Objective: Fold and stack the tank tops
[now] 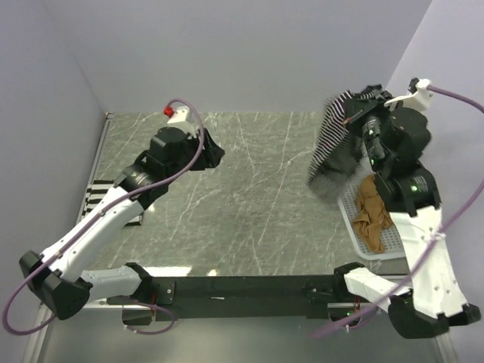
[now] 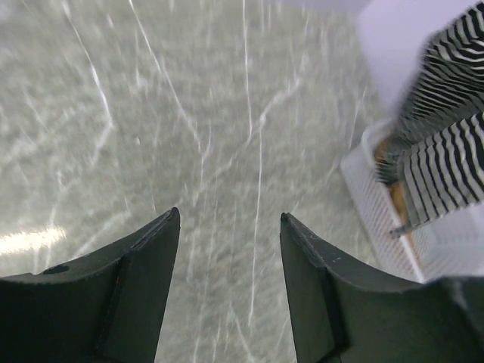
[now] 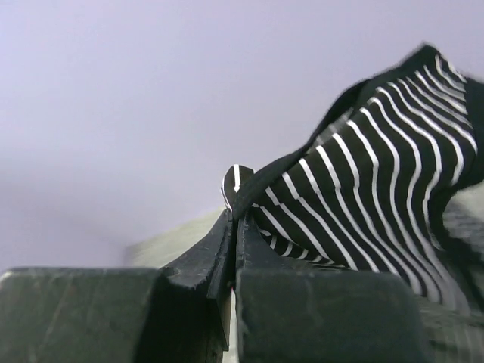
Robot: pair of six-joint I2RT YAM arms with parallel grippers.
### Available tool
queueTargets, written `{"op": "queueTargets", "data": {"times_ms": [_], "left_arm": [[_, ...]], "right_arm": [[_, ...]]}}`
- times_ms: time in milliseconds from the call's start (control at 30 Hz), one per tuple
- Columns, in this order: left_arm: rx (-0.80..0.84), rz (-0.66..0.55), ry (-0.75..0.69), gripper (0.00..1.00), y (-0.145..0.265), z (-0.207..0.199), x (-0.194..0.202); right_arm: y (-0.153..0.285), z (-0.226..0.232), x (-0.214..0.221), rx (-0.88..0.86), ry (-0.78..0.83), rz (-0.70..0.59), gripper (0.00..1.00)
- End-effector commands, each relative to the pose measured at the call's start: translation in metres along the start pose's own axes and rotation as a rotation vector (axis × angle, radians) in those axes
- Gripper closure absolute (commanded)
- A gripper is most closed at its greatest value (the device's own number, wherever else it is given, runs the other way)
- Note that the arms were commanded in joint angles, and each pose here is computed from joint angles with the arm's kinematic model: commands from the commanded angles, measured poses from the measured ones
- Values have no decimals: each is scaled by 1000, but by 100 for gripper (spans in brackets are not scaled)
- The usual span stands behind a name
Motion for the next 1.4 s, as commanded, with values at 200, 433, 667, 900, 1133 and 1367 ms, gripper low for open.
{"op": "queueTargets", "data": {"times_ms": [200, 433, 667, 900, 1133, 1367], "left_arm": [[-10, -324, 68, 39, 70, -10, -65], [-57, -262, 59, 37, 45, -5, -51], [-87, -40, 108, 39, -14, 19, 14], [53, 189, 144, 39, -15, 32, 130], [122, 322, -51, 40, -1, -8, 210], [190, 351, -284, 41, 1, -48, 236]], "right_arm": [[54, 73, 13, -433, 75, 191, 100], [-6, 67, 68, -307, 205, 287, 78], [-126, 2, 145, 40, 257, 535, 50], [-78, -67, 185, 229, 288, 579, 46], [2, -118, 223, 230, 248, 636, 47], [37, -178, 259, 343, 241, 686, 48]]}}
Point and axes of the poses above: each gripper's point midway between its finger pads, its own y axis back along the fingers, its own z axis along the line the jaws close on, x = y × z, the point moved 10 cm from there along y, back along the fingers, and after that the axes turned 7 degrees about -y, right-handed, at the moved point
